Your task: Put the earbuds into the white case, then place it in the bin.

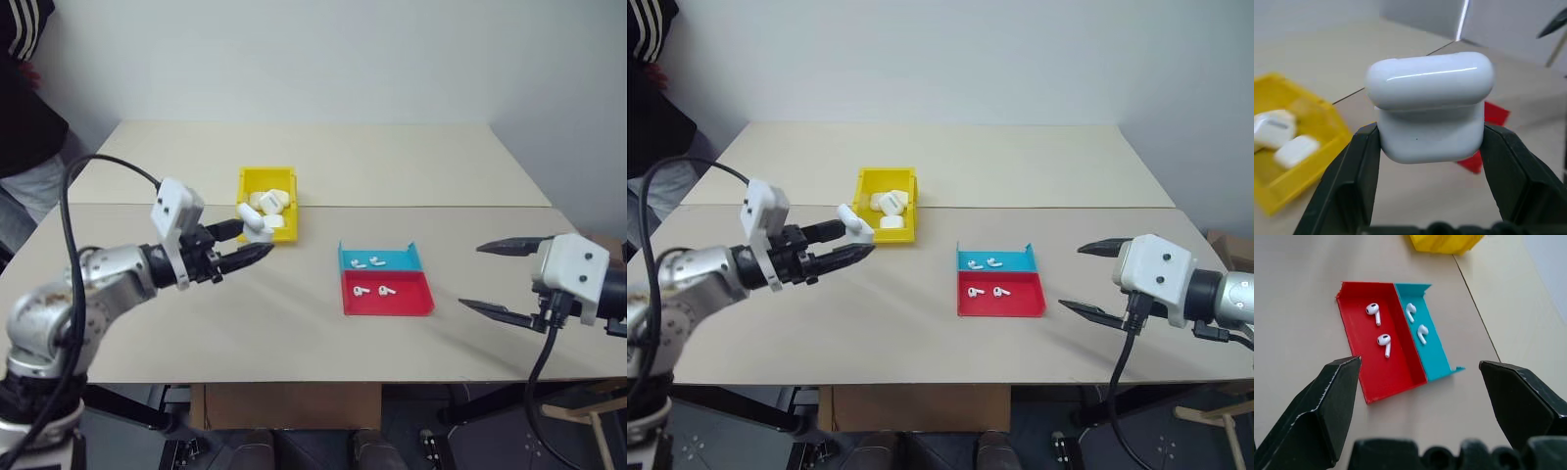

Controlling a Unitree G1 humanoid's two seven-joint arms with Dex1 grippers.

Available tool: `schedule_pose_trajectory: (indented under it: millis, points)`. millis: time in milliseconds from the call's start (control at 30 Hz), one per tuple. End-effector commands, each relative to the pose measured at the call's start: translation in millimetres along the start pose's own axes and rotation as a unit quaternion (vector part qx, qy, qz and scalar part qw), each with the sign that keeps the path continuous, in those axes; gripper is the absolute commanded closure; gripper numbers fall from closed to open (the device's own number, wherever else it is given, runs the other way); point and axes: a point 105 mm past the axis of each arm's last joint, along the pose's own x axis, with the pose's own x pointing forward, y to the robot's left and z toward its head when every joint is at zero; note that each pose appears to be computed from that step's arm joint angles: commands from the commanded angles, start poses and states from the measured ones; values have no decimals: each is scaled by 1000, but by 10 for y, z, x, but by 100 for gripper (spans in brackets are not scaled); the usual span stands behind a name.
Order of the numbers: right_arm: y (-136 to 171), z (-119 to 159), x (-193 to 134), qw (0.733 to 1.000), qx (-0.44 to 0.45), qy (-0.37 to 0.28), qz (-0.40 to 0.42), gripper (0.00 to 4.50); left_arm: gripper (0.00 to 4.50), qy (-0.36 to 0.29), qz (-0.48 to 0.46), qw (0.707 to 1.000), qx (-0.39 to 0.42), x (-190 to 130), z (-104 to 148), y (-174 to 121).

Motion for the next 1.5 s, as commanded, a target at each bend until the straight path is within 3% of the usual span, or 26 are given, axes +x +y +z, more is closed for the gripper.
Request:
schedule_pose_trajectory:
  millis: [33, 333, 567, 700, 800, 867, 1100, 1200, 1300, 1500]
  points:
    - [-3, 179, 58, 999, -31, -21, 15, 0, 172, -83, -65, 993, 51, 40, 115, -194]
    - [46, 270, 378, 997, -11, 11, 73, 0, 172, -145, -177, 967, 115, 102, -28, -406]
    - [106, 254, 649, 982, 15, 77, 170, 0, 172, -106, -201, 966, 124, -94, -297, -449]
    - [73, 226, 802, 972, -13, 102, 209, 0, 172, -116, -201, 965, 126, -133, -306, -477]
    - [-3, 182, 966, 969, -20, 119, 218, 59, 172, -128, -194, 963, 137, -133, -276, -472]
    - [-42, 147, 1061, 966, -26, 130, 224, 123, 172, -129, -192, 963, 139, -135, -269, -479]
    - [-68, 20, 1355, 958, -26, 162, 237, 123, 172, -120, -204, 961, 139, -187, -311, -537]
    - [-31, -24, 1405, 953, -30, 169, 249, 182, 172, -126, -201, 961, 143, -184, -302, -536]
    - [-5, -39, 1453, 951, -35, 171, 256, 281, 172, -127, -200, 961, 145, -177, -290, -541]
    - [10, -60, 1501, 949, -36, 173, 259, 281, 172, -123, -194, 962, 149, -180, -266, -535]
